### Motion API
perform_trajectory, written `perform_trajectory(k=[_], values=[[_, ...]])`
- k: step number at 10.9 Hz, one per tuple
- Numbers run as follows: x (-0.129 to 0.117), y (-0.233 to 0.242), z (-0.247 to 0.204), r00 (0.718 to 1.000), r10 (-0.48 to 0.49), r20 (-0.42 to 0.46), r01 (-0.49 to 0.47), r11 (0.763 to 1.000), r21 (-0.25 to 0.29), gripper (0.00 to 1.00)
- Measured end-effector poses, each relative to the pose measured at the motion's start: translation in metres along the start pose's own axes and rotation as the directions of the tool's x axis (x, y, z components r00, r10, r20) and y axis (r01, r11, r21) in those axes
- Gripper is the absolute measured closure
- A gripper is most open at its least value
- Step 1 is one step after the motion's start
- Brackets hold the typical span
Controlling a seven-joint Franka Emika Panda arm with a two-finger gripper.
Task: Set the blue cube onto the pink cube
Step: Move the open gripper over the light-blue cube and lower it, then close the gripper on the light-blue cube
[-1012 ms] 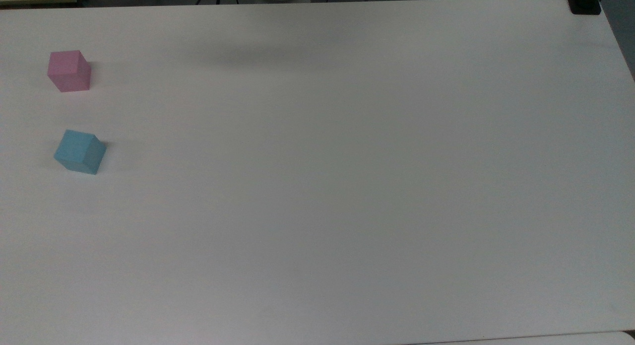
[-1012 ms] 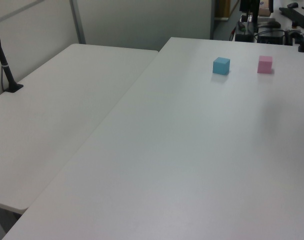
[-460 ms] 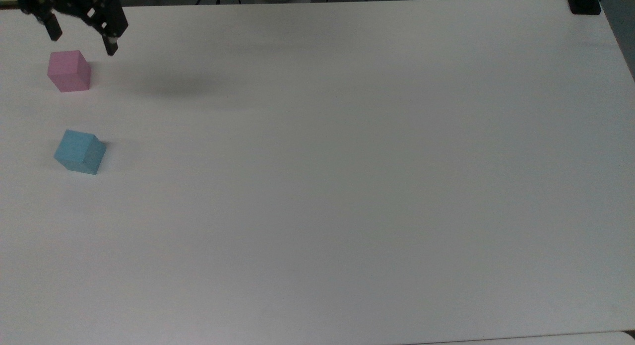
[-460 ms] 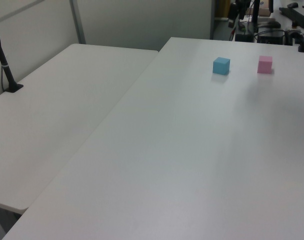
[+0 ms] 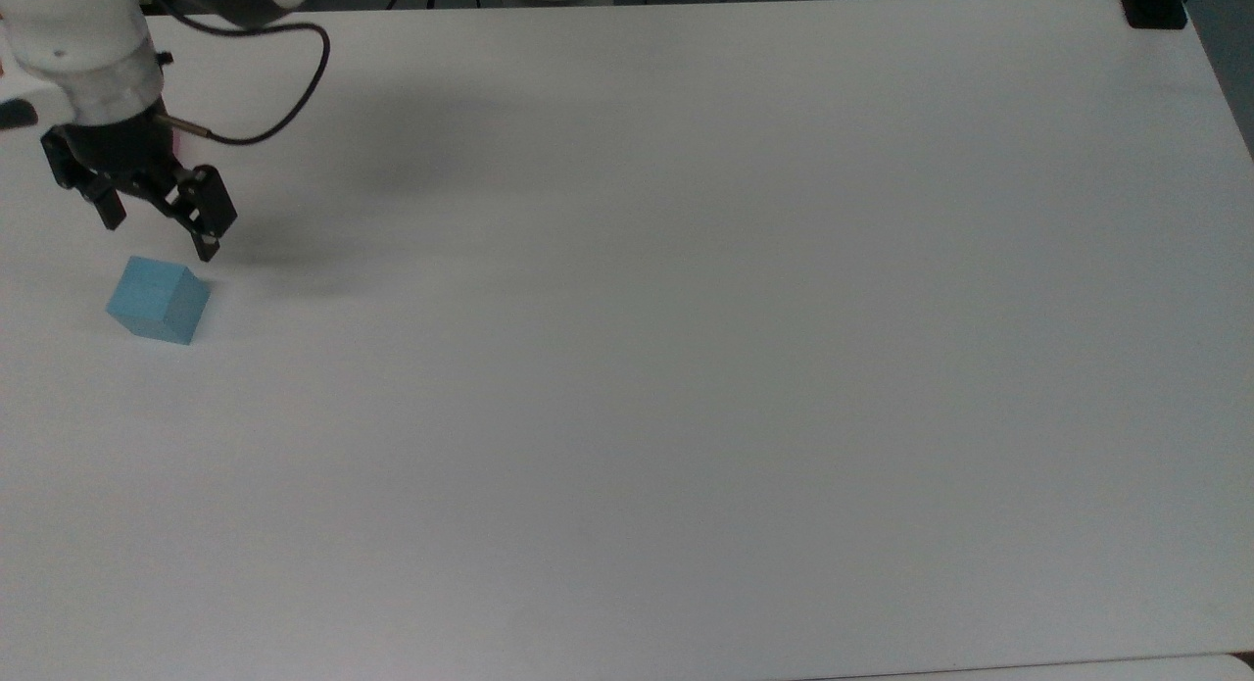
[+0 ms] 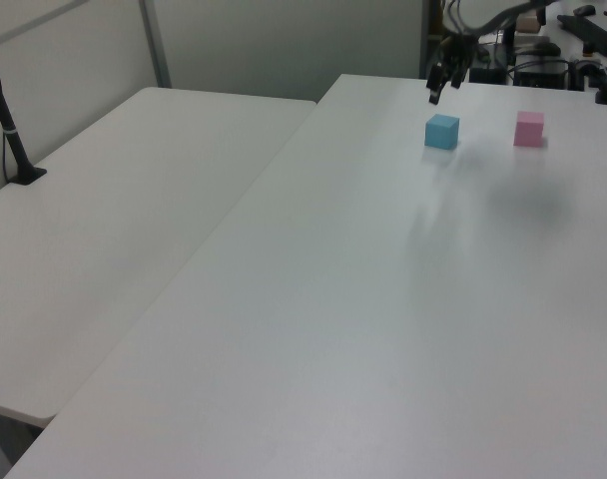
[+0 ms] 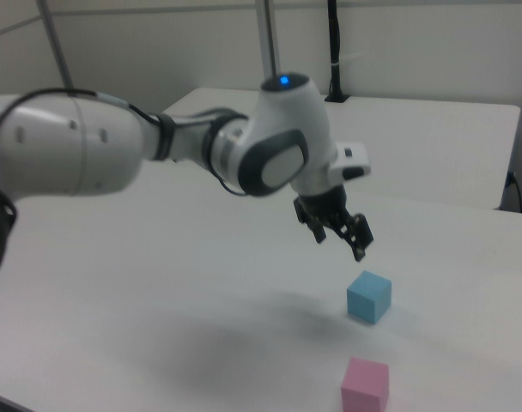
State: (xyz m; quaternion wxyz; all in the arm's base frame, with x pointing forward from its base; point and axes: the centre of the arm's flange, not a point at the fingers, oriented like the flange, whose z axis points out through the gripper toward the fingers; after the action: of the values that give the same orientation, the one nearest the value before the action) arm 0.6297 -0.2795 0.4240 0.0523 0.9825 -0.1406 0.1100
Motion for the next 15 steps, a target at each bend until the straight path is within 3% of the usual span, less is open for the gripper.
perform_trajectory(k=[5,8,11,15], values=[[-0.001,-0.003,0.053,1.0,0.009,0.024,-0.009,1.0,-0.001,0.0],[-0.002,0.006,0.061,0.999,-0.012,0.038,0.013,0.999,-0.043,0.0],[-0.002,0.026,0.068,1.0,-0.005,0.007,0.006,0.996,-0.084,0.0],[-0.003,0.03,0.115,0.998,0.038,-0.047,-0.043,0.994,-0.098,0.0]])
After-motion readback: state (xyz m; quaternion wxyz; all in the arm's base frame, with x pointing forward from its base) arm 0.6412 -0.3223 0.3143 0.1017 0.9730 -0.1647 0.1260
